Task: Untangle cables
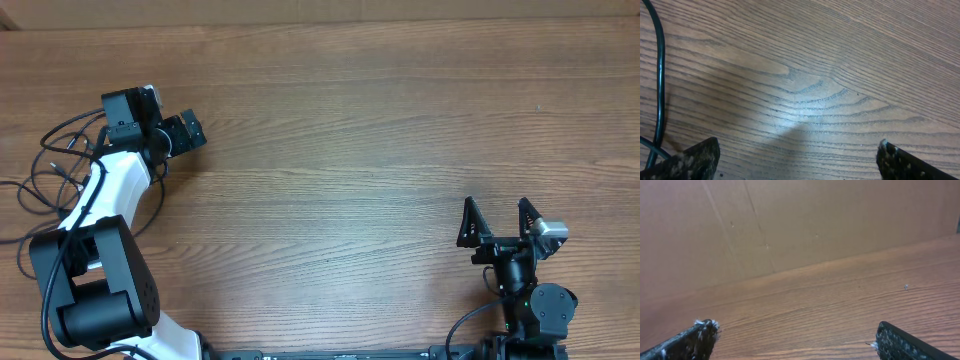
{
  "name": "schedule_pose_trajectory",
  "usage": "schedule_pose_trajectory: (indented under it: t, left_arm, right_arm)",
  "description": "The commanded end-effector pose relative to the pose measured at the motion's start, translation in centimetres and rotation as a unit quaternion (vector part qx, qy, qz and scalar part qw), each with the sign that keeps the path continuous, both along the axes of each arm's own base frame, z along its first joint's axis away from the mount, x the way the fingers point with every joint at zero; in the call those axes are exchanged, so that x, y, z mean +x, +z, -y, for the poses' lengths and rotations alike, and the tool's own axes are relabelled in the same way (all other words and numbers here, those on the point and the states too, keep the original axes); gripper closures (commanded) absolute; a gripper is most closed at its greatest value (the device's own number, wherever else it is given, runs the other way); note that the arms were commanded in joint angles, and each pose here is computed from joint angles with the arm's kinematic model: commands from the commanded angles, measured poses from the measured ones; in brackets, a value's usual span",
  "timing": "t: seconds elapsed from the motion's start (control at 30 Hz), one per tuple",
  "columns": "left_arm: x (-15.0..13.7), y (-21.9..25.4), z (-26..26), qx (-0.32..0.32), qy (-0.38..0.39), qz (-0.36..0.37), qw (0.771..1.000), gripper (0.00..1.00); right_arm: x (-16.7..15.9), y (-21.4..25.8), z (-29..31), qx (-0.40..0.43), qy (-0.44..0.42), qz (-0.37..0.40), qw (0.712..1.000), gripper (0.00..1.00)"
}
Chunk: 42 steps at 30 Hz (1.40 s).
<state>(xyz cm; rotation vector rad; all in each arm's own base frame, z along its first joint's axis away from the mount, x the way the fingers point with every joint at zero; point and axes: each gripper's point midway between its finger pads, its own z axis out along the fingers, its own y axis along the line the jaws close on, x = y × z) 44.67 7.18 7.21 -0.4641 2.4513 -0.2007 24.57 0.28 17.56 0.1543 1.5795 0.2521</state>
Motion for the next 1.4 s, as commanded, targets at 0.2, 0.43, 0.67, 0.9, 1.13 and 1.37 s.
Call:
schedule_pose_trajectory:
  t: [0.2,0.43,0.67,0.9,1.13,1.37]
  left_arm:
    - [0.3,0.7,0.6,-0.003,-0.010,0.009,1.000,0.00]
    - [0.4,0.7,0.6,-0.002,-0.010,0.009,1.000,0.00]
    - [0.3,0.7,0.6,-0.002,-0.011,0.009,1.000,0.00]
    - [0.3,0.7,0.6,-0.003,-0.010,0.009,1.000,0.01]
    - [0.3,0.7,0.6,-0.003,-0.010,0.009,1.000,0.00]
    - [0.3,0.7,0.6,-0.003,-0.010,0.009,1.000,0.00]
  right_arm:
    - [0.0,-0.2,-0.4,0.001,0.007,0.001,1.000,0.00]
    - [-0.1,-0.2,-2.2,0.001,0.043,0.001,0.999,0.00]
    - [-0.2,-0.2,-3.1,0.001,0.063,0.001,0.998,0.00]
    - [-0.3,-0.3,-3.5,-0.098,0.068,0.012,0.993,0.00]
    - [-0.2,-0.4,-3.3,-0.154,0.063,0.016,0.986,0.00]
    - [-0.2,-0.4,-3.3,-0.154,0.063,0.017,0.986,0.00]
